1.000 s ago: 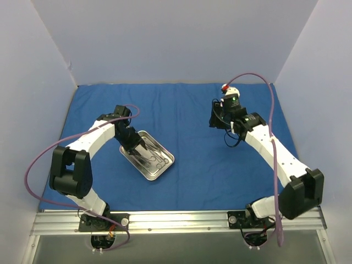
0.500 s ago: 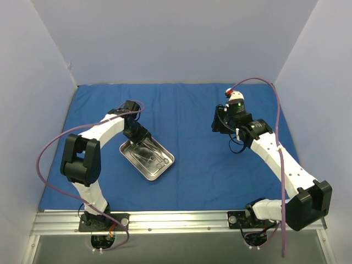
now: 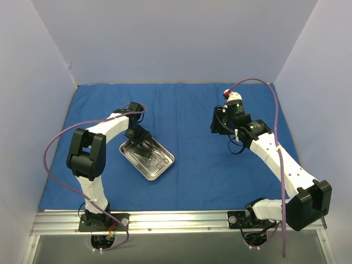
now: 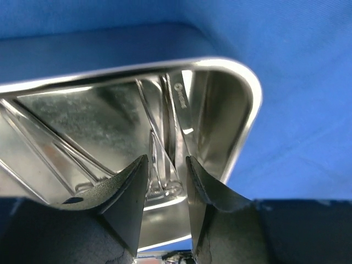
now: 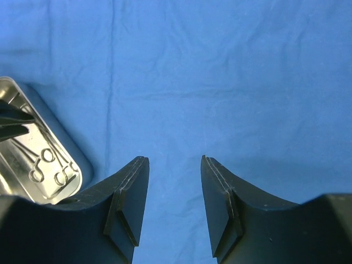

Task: Open and lay out the surgical kit
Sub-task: Pick up the medical item from the container.

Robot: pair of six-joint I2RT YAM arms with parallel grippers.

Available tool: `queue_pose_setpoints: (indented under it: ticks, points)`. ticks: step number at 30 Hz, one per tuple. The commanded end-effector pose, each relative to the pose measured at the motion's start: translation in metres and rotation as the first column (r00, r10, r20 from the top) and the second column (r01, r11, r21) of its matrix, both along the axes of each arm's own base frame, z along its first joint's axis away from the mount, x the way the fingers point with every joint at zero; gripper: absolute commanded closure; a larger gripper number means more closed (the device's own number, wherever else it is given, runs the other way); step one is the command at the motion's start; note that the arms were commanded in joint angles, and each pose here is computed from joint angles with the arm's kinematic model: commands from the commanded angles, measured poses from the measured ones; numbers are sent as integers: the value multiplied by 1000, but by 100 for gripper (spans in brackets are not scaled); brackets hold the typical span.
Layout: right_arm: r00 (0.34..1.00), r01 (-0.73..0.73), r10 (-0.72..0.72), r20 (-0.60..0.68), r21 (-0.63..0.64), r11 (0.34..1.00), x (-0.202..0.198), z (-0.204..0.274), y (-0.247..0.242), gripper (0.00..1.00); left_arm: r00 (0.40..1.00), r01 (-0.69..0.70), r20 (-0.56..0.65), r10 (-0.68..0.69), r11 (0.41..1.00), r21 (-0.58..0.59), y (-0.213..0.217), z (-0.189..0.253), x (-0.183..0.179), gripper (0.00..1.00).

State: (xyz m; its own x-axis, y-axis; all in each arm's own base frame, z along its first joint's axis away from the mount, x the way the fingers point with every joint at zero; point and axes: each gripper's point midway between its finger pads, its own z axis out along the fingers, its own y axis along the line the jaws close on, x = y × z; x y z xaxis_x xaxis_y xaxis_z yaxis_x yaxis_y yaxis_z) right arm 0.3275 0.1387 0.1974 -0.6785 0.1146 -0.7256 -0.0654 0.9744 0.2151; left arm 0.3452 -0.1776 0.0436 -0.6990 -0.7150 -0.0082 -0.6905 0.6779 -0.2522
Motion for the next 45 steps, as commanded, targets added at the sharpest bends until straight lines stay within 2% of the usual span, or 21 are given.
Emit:
queue_pose_setpoints:
  ticks: [1,5,11,18,22,32,35,36,38,39,40,41,42,43,45]
  points:
    - [1000,-20,20,12,-8,1000,-1,2,5,57,999,4,46,-5,999,33,0,3,15,57]
    - [1000,-28,28,8,-16,999,-1,0,8,57,999,11,35,-13,998,54,1,-8,18,56]
    - [999,-32,32,9,-25,999,0,0,9,57,1000,22,-8,-22,997,79,3,-22,14,62]
    - [999,-50,50,3,-36,998,0,-2,11,57,999,46,-29,-43,992,114,9,-22,6,84]
    - [998,-61,61,1,-32,998,1,0,13,57,998,66,-24,-63,988,142,16,-8,2,97]
    - [947,-307,315,-63,110,945,1,10,67,50,980,124,140,-144,982,144,17,82,5,98]
    - [883,-441,462,-78,194,876,-7,17,92,45,958,183,201,-203,977,113,8,104,2,98]
    - [838,-514,544,-45,271,814,-16,29,109,43,939,233,250,-236,972,41,-8,111,4,98]
    - [799,-553,601,4,398,732,-25,44,126,39,878,353,357,-318,935,-35,-29,129,4,98]
    - [775,-570,631,37,472,673,-31,53,135,37,824,436,450,-345,892,-115,-50,145,8,98]
    - [696,-641,704,142,566,519,-43,67,150,35,792,486,477,-380,866,-117,-54,146,2,98]
    - [674,-646,715,187,619,447,-49,76,155,35,750,523,533,-391,844,-117,-58,162,-1,98]
    - [692,-571,703,165,721,393,-53,86,160,34,703,559,593,-393,821,-118,-64,175,0,98]
    - [649,-611,723,236,728,311,-57,90,165,34,650,615,641,-408,779,-127,-70,189,-8,98]
    - [632,-583,738,236,773,252,-66,98,172,35,604,661,675,-424,739,-127,-74,200,-14,98]
